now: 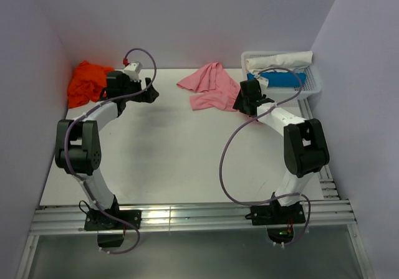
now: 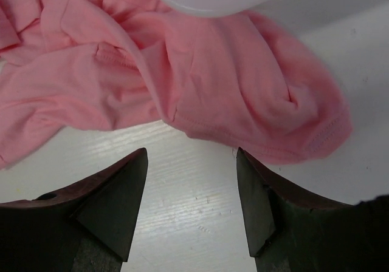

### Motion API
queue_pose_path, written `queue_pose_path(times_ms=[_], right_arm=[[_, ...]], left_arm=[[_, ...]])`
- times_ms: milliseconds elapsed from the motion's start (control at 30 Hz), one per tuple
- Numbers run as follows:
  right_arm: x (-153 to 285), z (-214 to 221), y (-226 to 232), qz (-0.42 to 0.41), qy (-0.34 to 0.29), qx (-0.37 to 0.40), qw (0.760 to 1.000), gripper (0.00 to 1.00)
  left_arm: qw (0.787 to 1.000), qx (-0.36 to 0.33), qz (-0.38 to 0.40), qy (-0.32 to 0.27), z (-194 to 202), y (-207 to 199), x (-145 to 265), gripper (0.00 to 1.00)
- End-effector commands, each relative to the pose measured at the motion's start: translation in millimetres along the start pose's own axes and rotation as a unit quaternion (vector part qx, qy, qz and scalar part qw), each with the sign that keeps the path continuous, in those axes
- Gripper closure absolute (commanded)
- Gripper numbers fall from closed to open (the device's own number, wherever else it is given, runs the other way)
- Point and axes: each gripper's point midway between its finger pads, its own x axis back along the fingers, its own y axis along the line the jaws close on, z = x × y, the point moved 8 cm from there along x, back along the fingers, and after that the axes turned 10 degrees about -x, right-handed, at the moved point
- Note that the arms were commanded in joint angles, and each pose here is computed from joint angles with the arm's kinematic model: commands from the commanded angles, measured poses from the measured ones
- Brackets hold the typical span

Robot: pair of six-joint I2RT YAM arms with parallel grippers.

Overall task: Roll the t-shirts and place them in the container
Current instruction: Move the tshirt to the center of the board

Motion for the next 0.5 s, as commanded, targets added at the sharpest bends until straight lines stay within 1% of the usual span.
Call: queue_pose_path(times_ms=[0,33,133,167,200,233,267,300,333,367,433,467], right_arm=[[-5,-15,6,0.032,-0.016,-0.017,0.999,0.33],[-7,-14,6,0.036,-0.015,-0.018,0.999,0.33],[-13,-14,9,0.038,-0.012,-0.025,0.999,0.34],[-16,-15,12,0.037,-0.011,-0.025,0.999,0.34],[-18,-14,12,0.041,-0.006,-0.027,0.999,0.35],[-19,-14,13,0.041,-0.004,-0.026,0.999,0.36],[-20,-15,16,0.040,-0.004,-0.027,0.999,0.36],[-22,-14,16,0.044,-0.001,-0.025,0.999,0.38],[-23,-15,19,0.045,-0.002,-0.026,0.999,0.38],[-23,-15,19,0.047,-0.001,-0.024,0.999,0.39],[-25,-14,19,0.050,0.004,-0.024,0.998,0.43],[-25,-15,20,0.050,0.004,-0.025,0.998,0.43]], left_arm=[[1.000,0.017,0.003,0.010,-18,-2,-19,0.01],[1.000,0.019,0.006,0.024,-11,-2,-29,0.01],[1.000,0.004,0.014,0.028,-15,-10,-58,0.01],[0.999,0.004,0.019,0.041,-11,-17,-67,0.01],[0.999,-0.004,0.018,0.028,-27,-17,-76,0.01],[0.999,0.003,0.022,0.045,-15,-18,-91,0.01],[0.998,0.006,0.028,0.055,-13,-23,-98,0.01],[0.999,0.002,0.029,0.042,-25,-23,-105,0.01],[0.998,0.006,0.027,0.051,-15,-22,-116,0.01],[0.999,0.000,0.032,0.040,-24,-27,-123,0.01],[0.998,0.000,0.043,0.051,-15,-34,-137,0.01],[0.998,-0.004,0.044,0.044,-22,-37,-141,0.01]])
